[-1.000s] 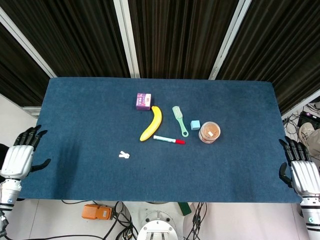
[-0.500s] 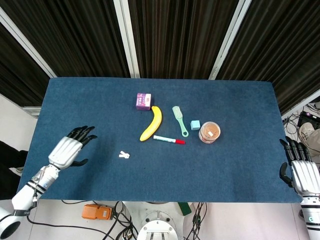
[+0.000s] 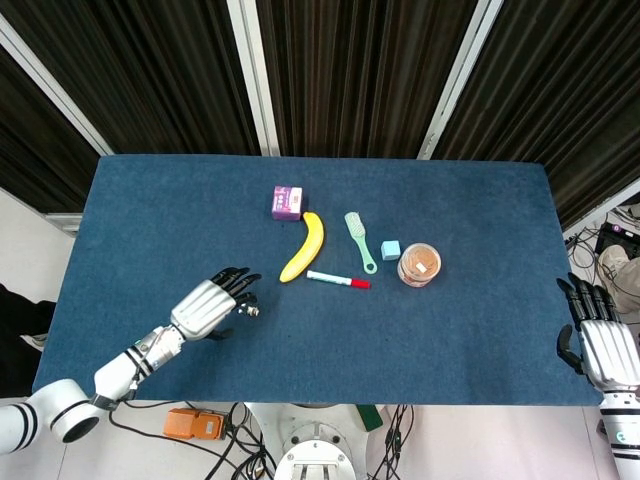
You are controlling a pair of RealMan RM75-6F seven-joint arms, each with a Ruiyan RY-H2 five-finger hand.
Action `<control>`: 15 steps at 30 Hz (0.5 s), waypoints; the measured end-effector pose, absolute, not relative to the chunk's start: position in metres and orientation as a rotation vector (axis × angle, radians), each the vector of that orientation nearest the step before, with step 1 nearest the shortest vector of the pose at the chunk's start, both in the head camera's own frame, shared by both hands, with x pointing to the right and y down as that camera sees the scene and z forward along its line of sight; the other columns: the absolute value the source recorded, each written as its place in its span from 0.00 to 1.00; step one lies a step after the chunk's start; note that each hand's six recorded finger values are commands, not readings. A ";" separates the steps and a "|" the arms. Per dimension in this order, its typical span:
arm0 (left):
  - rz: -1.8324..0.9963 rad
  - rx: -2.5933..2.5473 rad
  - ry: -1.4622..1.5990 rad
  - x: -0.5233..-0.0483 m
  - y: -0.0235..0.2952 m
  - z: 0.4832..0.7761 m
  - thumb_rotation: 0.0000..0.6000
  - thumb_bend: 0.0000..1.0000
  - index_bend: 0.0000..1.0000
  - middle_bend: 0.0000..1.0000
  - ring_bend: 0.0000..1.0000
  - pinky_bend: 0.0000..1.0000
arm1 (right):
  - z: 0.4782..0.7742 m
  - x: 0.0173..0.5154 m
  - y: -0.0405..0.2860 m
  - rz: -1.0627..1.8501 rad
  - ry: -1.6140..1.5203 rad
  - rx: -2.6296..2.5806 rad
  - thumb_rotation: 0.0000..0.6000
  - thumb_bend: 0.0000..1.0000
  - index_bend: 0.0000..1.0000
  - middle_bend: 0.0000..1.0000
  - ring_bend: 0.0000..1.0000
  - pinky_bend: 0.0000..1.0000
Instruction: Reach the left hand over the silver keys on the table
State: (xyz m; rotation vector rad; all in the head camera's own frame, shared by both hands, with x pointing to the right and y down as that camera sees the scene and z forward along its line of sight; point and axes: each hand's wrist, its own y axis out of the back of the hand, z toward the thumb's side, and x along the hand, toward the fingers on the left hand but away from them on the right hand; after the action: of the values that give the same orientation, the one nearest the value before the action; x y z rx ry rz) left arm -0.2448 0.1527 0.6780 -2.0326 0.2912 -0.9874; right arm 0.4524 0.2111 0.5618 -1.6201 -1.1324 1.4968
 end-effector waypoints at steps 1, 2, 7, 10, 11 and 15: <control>-0.981 -2.036 0.284 -0.240 0.152 0.681 1.00 0.16 0.33 0.07 0.00 0.13 | 0.562 0.452 0.211 1.498 -1.133 -1.621 1.00 0.96 0.07 0.02 0.02 0.01; -0.976 -2.038 0.277 -0.236 0.151 0.683 1.00 0.16 0.34 0.07 0.00 0.13 | 0.562 0.452 0.211 1.498 -1.134 -1.623 1.00 0.96 0.08 0.02 0.02 0.01; -0.969 -2.038 0.244 -0.222 0.146 0.694 1.00 0.17 0.39 0.09 0.01 0.13 | 0.564 0.451 0.210 1.499 -1.131 -1.633 1.00 0.96 0.08 0.02 0.02 0.01; -0.976 -2.042 0.237 -0.218 0.143 0.700 1.00 0.17 0.41 0.09 0.01 0.13 | 0.564 0.452 0.210 1.499 -1.134 -1.634 1.00 0.96 0.08 0.02 0.02 0.01; -0.978 -2.043 0.236 -0.218 0.143 0.702 1.00 0.17 0.41 0.09 0.01 0.13 | 0.565 0.452 0.210 1.500 -1.135 -1.635 1.00 0.96 0.08 0.02 0.02 0.01; -0.987 -2.047 0.223 -0.216 0.143 0.710 1.00 0.17 0.42 0.09 0.01 0.13 | 0.565 0.452 0.210 1.501 -1.135 -1.638 1.00 0.96 0.08 0.02 0.02 0.01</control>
State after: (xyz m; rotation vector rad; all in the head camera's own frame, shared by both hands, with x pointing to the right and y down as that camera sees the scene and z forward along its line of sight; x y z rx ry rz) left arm -0.2163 0.1431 0.7096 -2.0473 0.2231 -0.9867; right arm 0.4516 0.2098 0.5648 -1.6384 -1.1352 1.5010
